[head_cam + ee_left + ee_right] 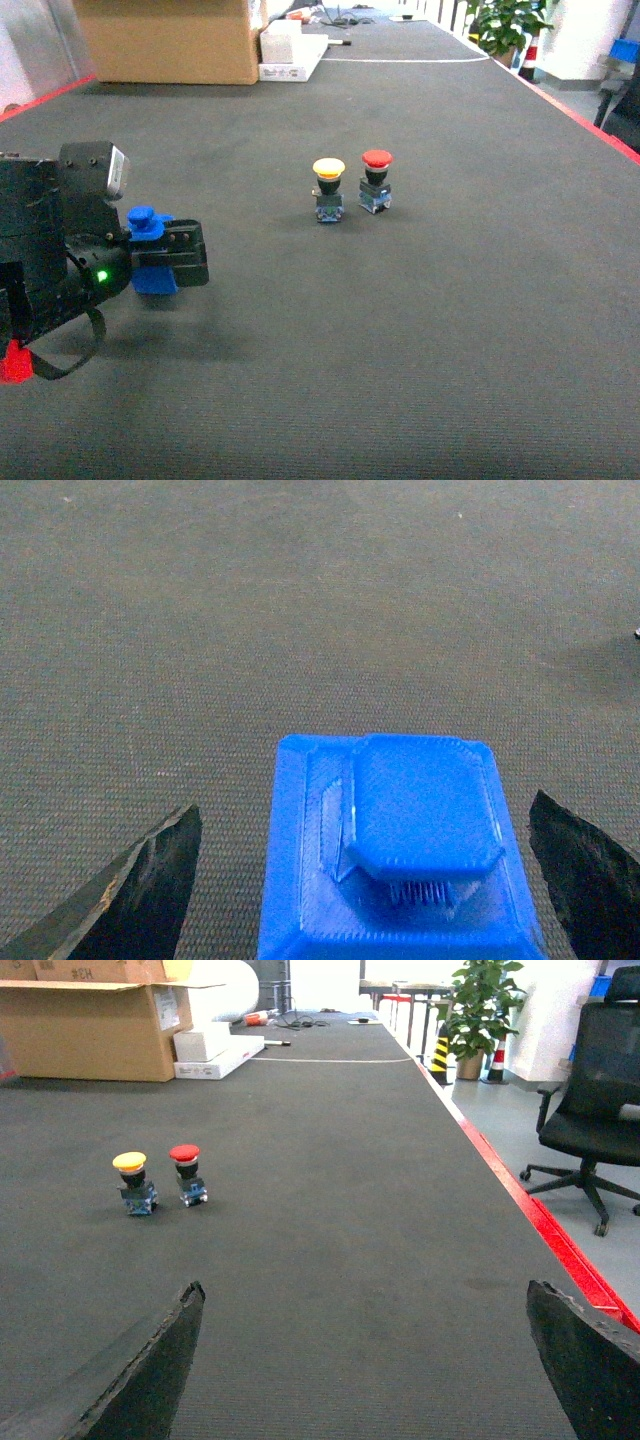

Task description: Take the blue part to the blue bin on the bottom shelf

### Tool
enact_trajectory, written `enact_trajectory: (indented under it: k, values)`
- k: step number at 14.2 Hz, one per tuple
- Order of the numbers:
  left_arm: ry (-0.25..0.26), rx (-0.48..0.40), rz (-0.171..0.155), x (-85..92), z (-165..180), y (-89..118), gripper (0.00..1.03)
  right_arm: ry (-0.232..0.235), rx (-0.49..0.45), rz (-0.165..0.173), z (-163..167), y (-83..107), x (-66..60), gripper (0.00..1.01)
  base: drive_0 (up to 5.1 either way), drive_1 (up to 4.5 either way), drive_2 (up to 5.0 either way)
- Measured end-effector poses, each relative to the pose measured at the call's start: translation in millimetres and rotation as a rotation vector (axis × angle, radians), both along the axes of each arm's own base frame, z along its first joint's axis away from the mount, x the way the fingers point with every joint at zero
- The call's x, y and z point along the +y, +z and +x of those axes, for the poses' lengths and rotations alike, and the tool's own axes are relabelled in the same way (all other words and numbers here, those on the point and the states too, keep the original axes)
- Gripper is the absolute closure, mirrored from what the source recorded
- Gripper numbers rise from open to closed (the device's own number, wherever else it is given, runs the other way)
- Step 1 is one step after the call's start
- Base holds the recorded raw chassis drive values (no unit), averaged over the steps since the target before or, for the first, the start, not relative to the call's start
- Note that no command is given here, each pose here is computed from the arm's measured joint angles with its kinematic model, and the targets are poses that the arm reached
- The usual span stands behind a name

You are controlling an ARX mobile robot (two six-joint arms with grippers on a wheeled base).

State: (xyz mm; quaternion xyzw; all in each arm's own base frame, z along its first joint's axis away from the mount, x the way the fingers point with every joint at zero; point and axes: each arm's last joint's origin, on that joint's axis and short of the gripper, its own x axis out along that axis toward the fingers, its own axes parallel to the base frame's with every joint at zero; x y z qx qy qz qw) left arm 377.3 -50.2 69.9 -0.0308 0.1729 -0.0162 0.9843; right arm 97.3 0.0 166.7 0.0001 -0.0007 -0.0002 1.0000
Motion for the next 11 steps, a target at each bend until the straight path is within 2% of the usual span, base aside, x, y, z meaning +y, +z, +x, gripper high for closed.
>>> enact_trajectory:
  k: [1, 2, 4, 6, 9, 11]
  values:
    - [-0.015, 0.009, -0.003, 0.7, 3, -1, 0.05, 0.0, 0.0, 0.0, 0, 0.0, 0.0, 0.03, 0.0, 0.0, 0.0]
    - [-0.032, 0.024, -0.01, 0.4, 6, -1, 0.1, 0.0, 0.0, 0.0, 0, 0.0, 0.0, 0.03, 0.0, 0.0, 0.0]
    - [-0.042, 0.03, -0.017, 1.6, 6, -1, 0.35, 0.0, 0.0, 0.0, 0, 0.0, 0.0, 0.03, 0.0, 0.0, 0.0]
    - [-0.043, 0.03, -0.018, 2.5, 7, -1, 0.54, 0.0, 0.0, 0.0, 0, 0.0, 0.0, 0.03, 0.0, 0.0, 0.0]
    - [-0.048, 0.023, -0.016, 5.1, 0, 1, 0.57, 0.0, 0.0, 0.0, 0, 0.0, 0.0, 0.03, 0.0, 0.0, 0.0]
    - [-0.056, -0.005, -0.018, 3.2, -17, 13, 0.57, 0.0, 0.0, 0.0, 0, 0.0, 0.0, 0.03, 0.0, 0.0, 0.0]
